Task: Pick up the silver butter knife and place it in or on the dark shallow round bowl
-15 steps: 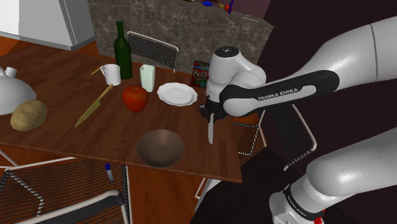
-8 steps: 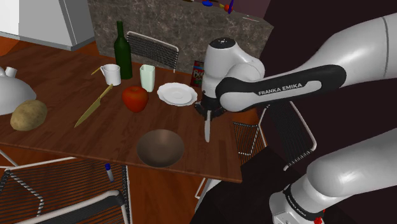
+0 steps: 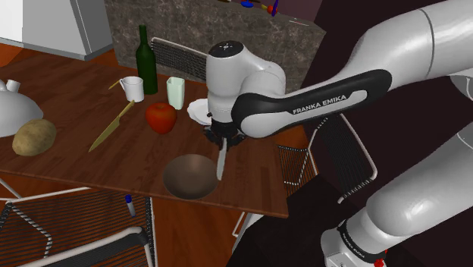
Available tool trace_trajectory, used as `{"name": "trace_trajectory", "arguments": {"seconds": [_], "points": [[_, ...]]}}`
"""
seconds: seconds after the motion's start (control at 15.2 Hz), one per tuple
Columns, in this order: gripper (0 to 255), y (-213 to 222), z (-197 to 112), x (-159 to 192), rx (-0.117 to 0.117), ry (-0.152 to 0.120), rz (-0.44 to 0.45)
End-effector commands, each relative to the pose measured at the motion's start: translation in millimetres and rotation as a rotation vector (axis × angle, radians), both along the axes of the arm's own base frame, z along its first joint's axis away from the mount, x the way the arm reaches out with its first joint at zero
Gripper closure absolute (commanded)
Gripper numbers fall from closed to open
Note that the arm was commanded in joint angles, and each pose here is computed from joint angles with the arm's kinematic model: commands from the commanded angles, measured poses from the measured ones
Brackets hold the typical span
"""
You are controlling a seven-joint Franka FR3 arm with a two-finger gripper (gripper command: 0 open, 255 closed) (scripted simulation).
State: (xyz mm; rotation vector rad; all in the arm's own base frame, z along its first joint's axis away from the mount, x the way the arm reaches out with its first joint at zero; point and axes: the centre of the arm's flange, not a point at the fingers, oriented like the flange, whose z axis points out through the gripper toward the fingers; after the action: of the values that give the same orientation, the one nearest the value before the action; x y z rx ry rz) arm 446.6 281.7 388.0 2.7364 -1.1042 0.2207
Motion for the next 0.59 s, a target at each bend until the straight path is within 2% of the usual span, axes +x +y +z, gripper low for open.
{"name": "trace_trajectory", "arguments": {"seconds": [0.0,0.4,0.53], "points": [[255,29.8,2.9,3.4,0.0,-0.002,-0.003],[255,108.2,6.4,12.3,0.0,-0.002,-0.003],[255,108.2,-4.1,12.3,0.0,-0.002,-0.003]]}}
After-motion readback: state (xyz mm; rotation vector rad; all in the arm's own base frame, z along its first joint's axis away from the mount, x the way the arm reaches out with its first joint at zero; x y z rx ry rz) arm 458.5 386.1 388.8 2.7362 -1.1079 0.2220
